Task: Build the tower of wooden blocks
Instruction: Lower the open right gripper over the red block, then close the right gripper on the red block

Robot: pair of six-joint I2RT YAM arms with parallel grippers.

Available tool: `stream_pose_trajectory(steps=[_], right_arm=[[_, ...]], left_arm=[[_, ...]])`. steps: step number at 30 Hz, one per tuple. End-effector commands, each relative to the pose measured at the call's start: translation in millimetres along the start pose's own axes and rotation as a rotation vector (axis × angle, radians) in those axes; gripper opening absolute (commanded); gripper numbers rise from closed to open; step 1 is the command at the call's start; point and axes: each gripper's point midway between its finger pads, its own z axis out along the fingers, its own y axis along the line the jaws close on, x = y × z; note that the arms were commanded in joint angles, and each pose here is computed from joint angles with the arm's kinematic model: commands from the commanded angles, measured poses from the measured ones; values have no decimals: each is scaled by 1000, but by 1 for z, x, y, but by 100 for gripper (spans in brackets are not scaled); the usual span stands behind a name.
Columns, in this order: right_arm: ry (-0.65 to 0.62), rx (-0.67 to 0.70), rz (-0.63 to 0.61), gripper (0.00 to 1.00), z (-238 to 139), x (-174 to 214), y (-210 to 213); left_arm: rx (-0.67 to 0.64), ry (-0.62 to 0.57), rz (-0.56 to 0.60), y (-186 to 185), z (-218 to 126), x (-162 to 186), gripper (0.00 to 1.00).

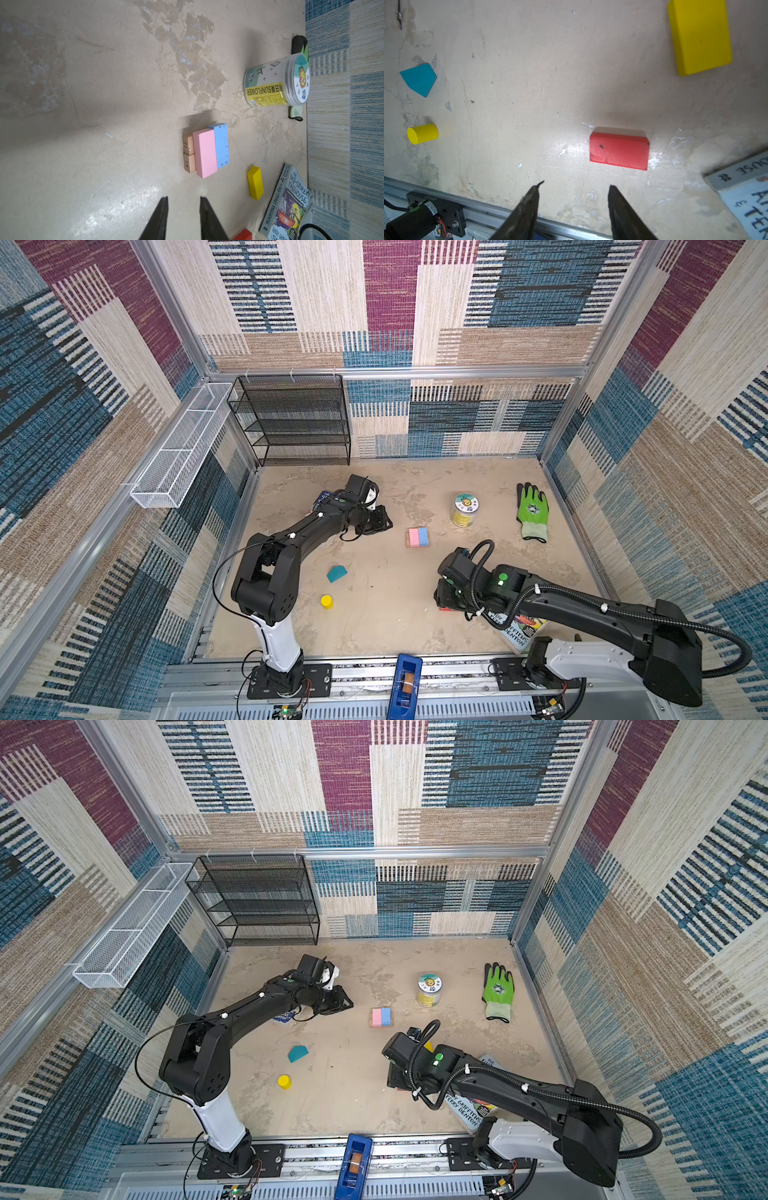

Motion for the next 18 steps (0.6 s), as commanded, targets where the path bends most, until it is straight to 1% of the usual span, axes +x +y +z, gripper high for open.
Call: stream_pose_trajectory(steps=[1,9,13,17,18], right_arm=[[-20,77,6,60,-1,-2,-15],[19,185,-37,80,14,1,-24],[37,203,-45,88,21,2,-23],[54,238,-52,99,27,4,-27],[61,244,-59,100,29,5,-27]], left_arm=[[-2,-3,21,0,-2,0,31],[-9,-5,24,1,-3,0,31],[-8,0,24,2,-1,0,31],[-7,1,23,3,0,-1,31],[-7,4,22,4,1,0,31]])
